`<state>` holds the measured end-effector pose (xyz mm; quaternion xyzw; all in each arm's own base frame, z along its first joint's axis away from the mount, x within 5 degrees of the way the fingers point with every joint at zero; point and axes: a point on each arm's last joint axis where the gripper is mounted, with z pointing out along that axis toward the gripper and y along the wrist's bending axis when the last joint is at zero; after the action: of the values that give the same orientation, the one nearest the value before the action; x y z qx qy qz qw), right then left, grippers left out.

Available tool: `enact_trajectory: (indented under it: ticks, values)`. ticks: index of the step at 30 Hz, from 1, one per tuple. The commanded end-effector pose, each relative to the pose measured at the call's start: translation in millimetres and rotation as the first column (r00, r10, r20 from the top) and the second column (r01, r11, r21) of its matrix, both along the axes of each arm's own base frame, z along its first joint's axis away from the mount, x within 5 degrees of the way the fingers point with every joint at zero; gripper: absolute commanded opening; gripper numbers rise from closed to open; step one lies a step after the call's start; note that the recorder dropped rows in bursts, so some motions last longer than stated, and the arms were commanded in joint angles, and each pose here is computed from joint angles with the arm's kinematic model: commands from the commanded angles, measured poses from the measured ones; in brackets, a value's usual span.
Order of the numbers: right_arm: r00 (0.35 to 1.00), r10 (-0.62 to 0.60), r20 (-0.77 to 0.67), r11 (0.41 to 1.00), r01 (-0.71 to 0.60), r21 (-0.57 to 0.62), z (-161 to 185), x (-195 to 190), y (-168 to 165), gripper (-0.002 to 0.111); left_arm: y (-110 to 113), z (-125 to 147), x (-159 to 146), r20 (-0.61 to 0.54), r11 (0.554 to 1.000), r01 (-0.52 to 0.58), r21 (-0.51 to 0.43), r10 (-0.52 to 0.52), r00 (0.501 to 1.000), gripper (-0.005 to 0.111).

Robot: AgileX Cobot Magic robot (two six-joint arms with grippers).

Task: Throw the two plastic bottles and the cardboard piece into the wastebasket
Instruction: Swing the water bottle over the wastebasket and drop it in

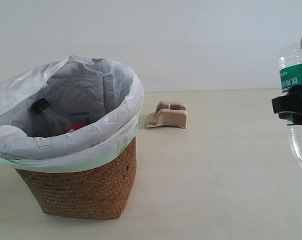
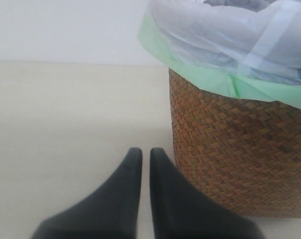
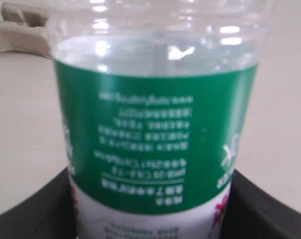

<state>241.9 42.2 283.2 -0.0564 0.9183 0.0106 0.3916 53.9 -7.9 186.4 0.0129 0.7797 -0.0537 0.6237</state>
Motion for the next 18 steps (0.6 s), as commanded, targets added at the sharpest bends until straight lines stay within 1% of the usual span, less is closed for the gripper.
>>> enact_trajectory:
  ticks: [1,4,6,9,10,12,13,15,16,17,18]
  values:
    - [1.000,0.009,0.010,0.998,-0.009,-0.059,0.5,-0.6,-6.1,0.000,0.3,-0.6,0.0,0.002,1.000,-0.006,-0.007,0.006,1.000,0.006]
    - [1.000,0.013,0.015,0.998,-0.012,-0.064,0.9,-0.2,-6.2,0.000,0.3,-0.6,0.0,0.002,1.000,-0.006,-0.007,0.006,1.000,0.006]
    - [0.999,0.006,0.035,0.999,-0.005,-0.046,1.9,1.4,-5.4,0.000,0.3,-0.6,0.0,0.002,1.000,-0.006,-0.007,0.006,1.000,0.006]
    - [0.994,-0.008,0.113,0.999,0.004,0.035,7.2,8.1,0.7,0.000,0.3,-0.6,0.0,0.002,1.000,-0.006,-0.007,0.006,1.000,0.006]
    - [0.988,0.006,0.157,0.997,-0.018,0.078,12.8,12.1,8.1,0.000,0.3,-0.6,0.0,0.002,1.000,-0.006,-0.007,0.006,1.000,0.006]
    - [0.968,0.058,0.243,0.980,-0.102,0.172,35.2,18.9,33.6,0.000,0.3,-0.6,0.0,0.002,1.000,-0.006,-0.007,0.006,1.000,0.006]
    - [0.951,0.109,0.290,0.961,-0.176,0.214,55.3,21.4,54.1,0.002,0.3,-0.6,0.0,0.002,1.000,-0.006,-0.007,0.006,1.000,0.006]
    - [0.903,0.241,0.355,0.895,-0.348,0.279,102.8,19.1,102.7,0.013,0.3,-0.6,0.0,0.002,1.000,-0.006,-0.007,0.006,1.000,0.006]
    - [0.876,0.297,0.380,0.842,-0.428,0.328,125.5,15.8,127.9,0.023,0.3,-0.6,0.0,0.002,1.000,-0.006,-0.007,0.006,1.000,0.006]
    - [0.844,0.347,0.409,0.786,-0.500,0.363,147.0,11.8,150.4,0.035,0.3,-0.6,0.0,0.002,1.000,-0.006,-0.007,0.006,1.000,0.006]
    - [0.821,0.386,0.422,0.752,-0.544,0.371,158.8,11.8,167.1,0.047,0.3,-0.6,0.0,0.002,1.000,-0.006,-0.007,0.006,1.000,0.006]
